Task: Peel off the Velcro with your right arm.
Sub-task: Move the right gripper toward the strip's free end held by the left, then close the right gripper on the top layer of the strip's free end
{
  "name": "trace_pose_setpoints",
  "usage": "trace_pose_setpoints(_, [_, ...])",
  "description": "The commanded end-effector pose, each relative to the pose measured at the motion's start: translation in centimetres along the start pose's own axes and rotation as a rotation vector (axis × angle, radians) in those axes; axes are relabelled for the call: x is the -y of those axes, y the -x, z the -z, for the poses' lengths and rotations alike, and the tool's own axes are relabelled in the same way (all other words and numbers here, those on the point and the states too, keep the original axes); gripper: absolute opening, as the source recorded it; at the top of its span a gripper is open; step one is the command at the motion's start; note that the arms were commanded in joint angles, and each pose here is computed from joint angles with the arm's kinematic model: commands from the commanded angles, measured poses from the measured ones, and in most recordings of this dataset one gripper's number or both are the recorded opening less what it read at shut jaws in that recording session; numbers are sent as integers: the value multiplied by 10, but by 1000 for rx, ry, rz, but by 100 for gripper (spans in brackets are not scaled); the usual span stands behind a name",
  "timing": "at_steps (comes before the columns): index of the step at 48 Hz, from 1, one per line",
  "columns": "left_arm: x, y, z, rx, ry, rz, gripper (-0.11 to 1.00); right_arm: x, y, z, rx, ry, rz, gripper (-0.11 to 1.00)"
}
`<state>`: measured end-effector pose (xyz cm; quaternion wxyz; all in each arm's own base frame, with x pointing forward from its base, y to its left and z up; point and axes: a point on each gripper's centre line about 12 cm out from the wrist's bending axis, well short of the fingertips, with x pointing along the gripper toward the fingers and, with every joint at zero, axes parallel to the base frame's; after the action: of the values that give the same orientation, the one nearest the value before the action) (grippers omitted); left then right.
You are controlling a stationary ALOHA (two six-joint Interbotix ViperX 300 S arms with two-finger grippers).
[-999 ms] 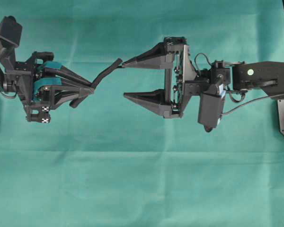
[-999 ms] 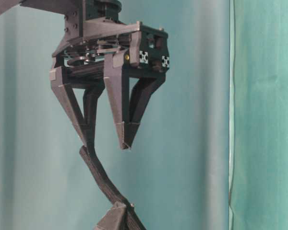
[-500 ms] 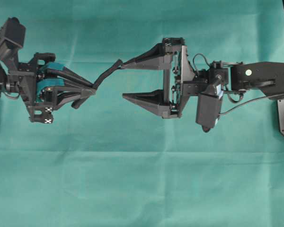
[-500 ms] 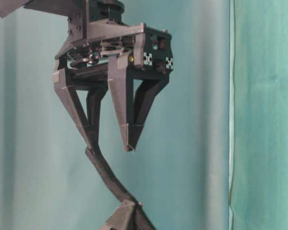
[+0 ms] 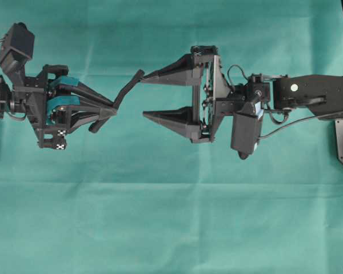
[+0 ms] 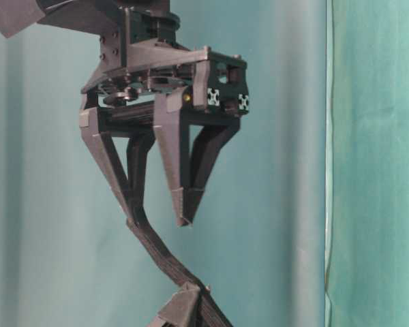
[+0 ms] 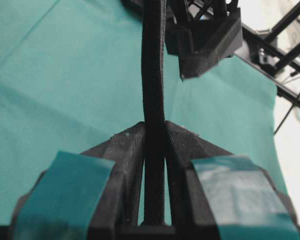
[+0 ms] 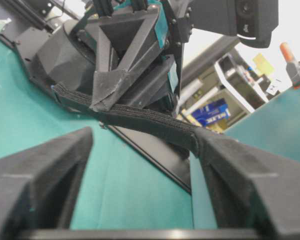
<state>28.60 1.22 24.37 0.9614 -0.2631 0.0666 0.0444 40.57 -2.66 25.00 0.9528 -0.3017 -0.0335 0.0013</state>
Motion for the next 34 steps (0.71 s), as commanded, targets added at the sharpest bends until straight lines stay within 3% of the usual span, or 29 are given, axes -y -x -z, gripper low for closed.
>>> trace_pose_setpoints(1, [3, 1, -7, 28, -4, 14, 10, 8, -2, -8, 25, 1, 23, 28])
trace_pose_setpoints(5, [4, 1, -7, 27, -4, 15, 10, 8, -1, -6, 21, 1, 24, 14])
trace_pose_setpoints(12, [5, 1, -7, 26, -4, 20, 10, 11, -1, -3, 11, -3, 33, 2])
trace_pose_setpoints(34, [5, 2, -5, 23, -6, 22, 10, 11, 1, -1, 3, -8, 35, -9])
